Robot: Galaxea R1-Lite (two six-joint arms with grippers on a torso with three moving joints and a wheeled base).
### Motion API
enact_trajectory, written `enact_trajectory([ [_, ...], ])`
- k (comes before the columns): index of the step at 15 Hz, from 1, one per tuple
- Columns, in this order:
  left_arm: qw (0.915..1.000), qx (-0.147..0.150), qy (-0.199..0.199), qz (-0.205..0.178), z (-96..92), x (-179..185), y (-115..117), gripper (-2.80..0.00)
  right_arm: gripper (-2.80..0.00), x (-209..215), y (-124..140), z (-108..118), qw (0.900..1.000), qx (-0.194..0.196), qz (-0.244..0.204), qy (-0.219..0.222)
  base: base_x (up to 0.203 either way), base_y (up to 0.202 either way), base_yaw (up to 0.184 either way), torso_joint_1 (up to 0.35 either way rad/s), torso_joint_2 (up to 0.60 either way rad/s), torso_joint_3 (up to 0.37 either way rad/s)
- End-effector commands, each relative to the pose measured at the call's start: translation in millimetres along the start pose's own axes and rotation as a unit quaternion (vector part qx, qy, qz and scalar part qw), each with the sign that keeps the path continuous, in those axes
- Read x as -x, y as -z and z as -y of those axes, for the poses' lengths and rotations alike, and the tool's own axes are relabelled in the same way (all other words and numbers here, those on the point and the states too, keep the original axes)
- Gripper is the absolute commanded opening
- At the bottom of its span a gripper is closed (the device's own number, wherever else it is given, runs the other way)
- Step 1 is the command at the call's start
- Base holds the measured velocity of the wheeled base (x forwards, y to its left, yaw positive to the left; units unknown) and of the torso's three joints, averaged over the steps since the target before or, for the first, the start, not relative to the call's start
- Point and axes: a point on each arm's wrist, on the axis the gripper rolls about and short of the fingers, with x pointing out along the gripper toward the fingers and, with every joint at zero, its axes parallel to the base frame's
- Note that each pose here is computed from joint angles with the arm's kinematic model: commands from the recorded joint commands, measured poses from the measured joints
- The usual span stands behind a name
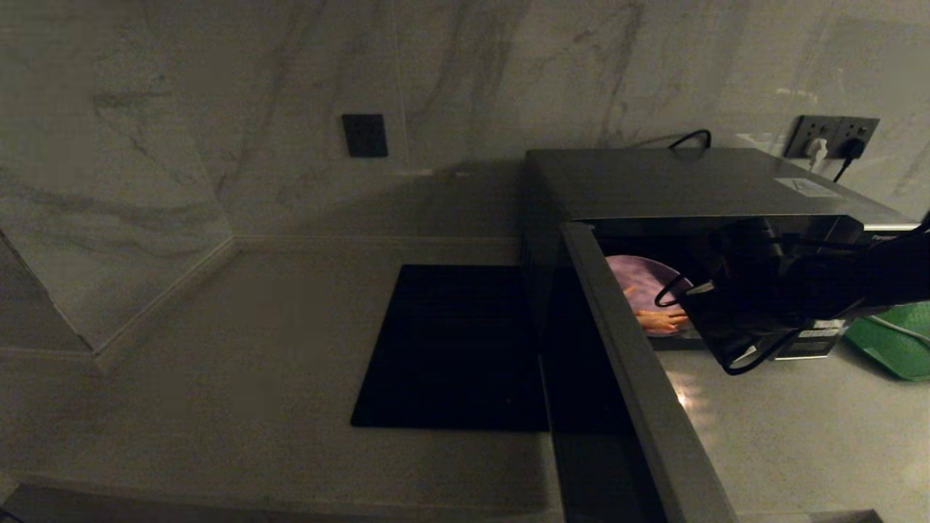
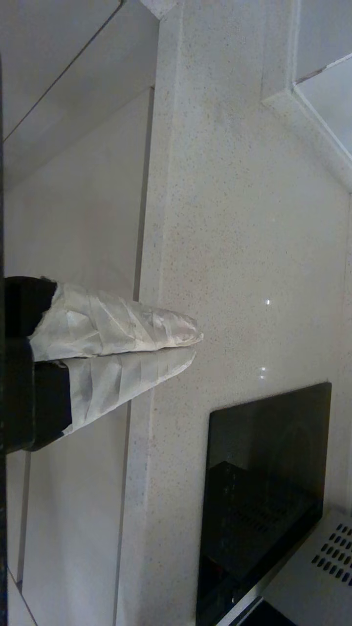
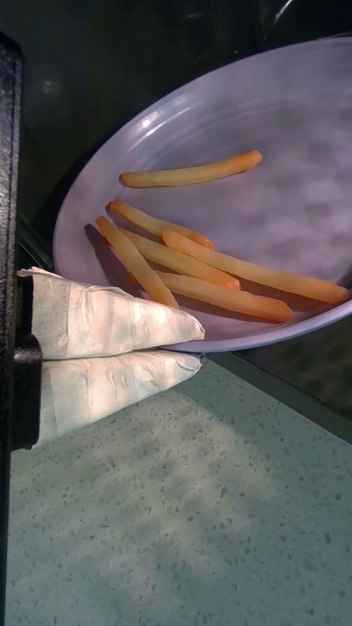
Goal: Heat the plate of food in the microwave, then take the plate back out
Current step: Put the plate in the microwave oven
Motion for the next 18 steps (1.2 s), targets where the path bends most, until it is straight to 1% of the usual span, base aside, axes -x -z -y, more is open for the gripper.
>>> enact_trajectory([
  [1, 1.0, 0.0, 0.0, -0.001, 0.0, 0, 0, -2.8, -2.8, -1, 1, 2, 1.0, -0.003, -0.001, 0.004, 0.0, 0.0, 0.0, 0.0, 0.0, 0.0],
  [7, 1.0, 0.0, 0.0, 0.0, 0.0, 0, 0, -2.8, -2.8, -4, 1, 2, 1.0, -0.002, -0.001, 0.006, 0.0, 0.0, 0.0, 0.0, 0.0, 0.0],
  [8, 1.0, 0.0, 0.0, 0.0, 0.0, 0, 0, -2.8, 0.0, -4, 1, 1, 1.0, -0.002, -0.001, 0.005, 0.0, 0.0, 0.0, 0.0, 0.0, 0.0],
  [15, 1.0, 0.0, 0.0, 0.0, 0.0, 0, 0, -2.8, 0.0, 1, -1, -2, 1.0, -0.003, 0.002, -0.004, 0.0, 0.0, 0.0, 0.0, 0.0, 0.0],
  [18, 1.0, 0.0, 0.0, 0.0, 0.0, 0, 0, -2.8, 0.0, 16, -8, -4, 1.0, -0.008, 0.01, -0.018, 0.0, 0.0, 0.0, 0.0, 0.0, 0.0],
])
